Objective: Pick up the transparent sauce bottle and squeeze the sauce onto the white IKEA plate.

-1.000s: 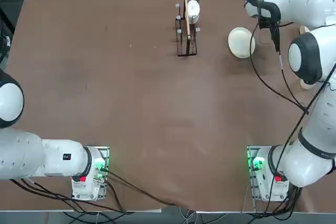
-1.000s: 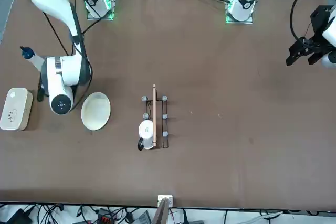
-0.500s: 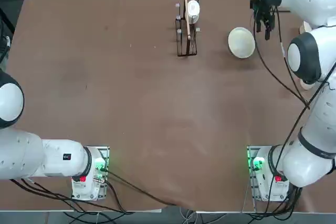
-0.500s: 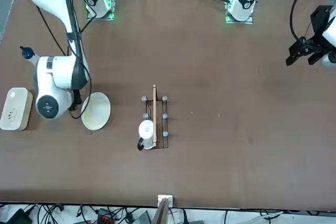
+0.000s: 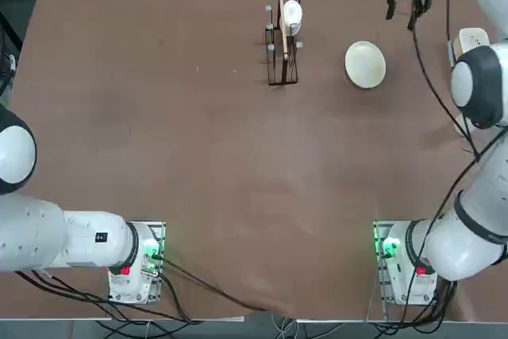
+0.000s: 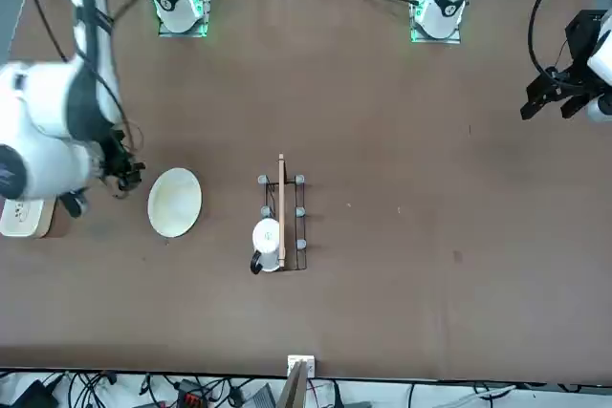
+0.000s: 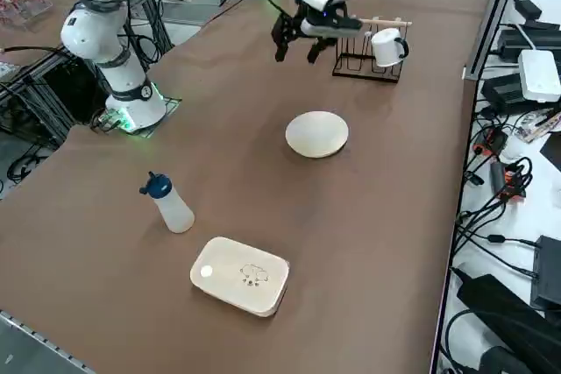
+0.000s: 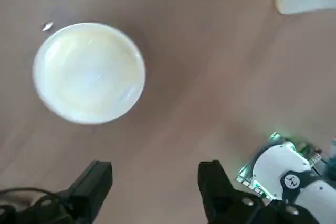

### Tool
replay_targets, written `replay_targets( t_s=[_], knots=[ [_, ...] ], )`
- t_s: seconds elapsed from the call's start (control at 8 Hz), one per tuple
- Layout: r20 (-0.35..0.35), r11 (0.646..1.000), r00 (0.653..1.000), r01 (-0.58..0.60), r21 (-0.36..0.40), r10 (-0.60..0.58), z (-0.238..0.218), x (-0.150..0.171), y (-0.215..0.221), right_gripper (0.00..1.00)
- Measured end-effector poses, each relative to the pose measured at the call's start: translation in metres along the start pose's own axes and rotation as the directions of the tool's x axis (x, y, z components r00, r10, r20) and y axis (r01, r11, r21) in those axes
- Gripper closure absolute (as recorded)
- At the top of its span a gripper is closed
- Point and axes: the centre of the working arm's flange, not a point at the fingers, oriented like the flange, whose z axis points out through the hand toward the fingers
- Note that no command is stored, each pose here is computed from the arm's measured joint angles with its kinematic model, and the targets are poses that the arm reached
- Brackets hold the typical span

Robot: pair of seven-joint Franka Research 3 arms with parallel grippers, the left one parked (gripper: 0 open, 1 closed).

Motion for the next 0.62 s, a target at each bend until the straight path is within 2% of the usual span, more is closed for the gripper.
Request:
replay_targets(
  t_s=[0.12, 0.25, 0.38, 0.5, 0.62],
  knots=[
    [0.007, 0.991, 0.993, 0.113, 0.068, -0.114, -0.025, 0.000, 0.021, 0.00],
    [-0.009, 0.965, 0.971, 0.236, 0.117, -0.237, -0.048, -0.005, 0.040, 0.00],
    [-0.041, 0.921, 0.933, 0.361, 0.148, -0.358, -0.066, -0.013, 0.057, 0.00],
    [-0.089, 0.858, 0.872, 0.490, 0.155, -0.482, -0.080, -0.021, 0.072, 0.00],
    [-0.140, 0.786, 0.795, 0.605, 0.127, -0.590, -0.091, -0.029, 0.085, 0.00]
  ],
)
